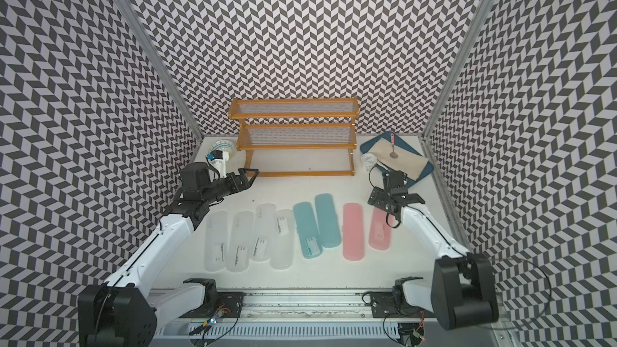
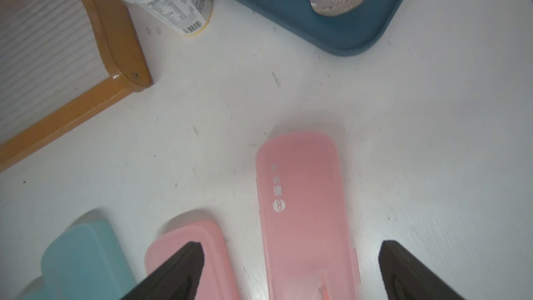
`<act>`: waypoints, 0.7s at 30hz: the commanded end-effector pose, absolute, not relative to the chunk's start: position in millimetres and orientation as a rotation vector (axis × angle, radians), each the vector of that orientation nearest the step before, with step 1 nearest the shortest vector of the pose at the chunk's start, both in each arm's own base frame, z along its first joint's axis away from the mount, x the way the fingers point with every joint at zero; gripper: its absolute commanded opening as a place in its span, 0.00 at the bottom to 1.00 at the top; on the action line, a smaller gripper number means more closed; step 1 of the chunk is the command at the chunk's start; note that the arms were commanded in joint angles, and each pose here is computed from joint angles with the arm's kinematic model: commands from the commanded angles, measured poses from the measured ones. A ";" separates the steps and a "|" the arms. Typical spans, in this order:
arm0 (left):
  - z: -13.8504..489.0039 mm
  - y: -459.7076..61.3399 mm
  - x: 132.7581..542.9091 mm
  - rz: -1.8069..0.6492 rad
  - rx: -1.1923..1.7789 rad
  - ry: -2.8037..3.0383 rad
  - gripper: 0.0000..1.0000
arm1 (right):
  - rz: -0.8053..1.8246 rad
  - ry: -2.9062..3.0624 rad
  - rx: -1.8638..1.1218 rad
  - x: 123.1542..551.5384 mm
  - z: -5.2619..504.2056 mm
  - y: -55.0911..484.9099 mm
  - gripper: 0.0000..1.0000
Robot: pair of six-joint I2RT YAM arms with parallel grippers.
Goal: Place the pencil cases on the shelf according to color
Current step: Pick up the pencil case from the center of the board.
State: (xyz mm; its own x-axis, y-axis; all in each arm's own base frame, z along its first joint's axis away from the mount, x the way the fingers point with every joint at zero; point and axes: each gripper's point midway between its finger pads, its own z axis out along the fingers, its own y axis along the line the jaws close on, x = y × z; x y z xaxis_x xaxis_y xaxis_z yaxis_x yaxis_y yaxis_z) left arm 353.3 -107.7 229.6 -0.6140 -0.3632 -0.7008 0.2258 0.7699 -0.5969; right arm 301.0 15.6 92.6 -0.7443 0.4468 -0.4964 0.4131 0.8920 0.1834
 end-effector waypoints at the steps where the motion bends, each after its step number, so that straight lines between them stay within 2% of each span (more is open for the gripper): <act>1: 237.0 -108.3 353.6 -0.847 -0.082 2.035 0.98 | 0.143 2.564 0.670 277.5 75.0 24.0 1.00; 9: 233.9 -111.0 353.8 -0.879 -0.085 2.038 0.98 | 0.145 2.628 0.660 256.5 55.0 50.5 1.00; 21: 233.1 -109.6 354.6 -0.869 -0.089 2.035 0.98 | -0.062 2.691 0.731 234.3 34.1 40.5 1.00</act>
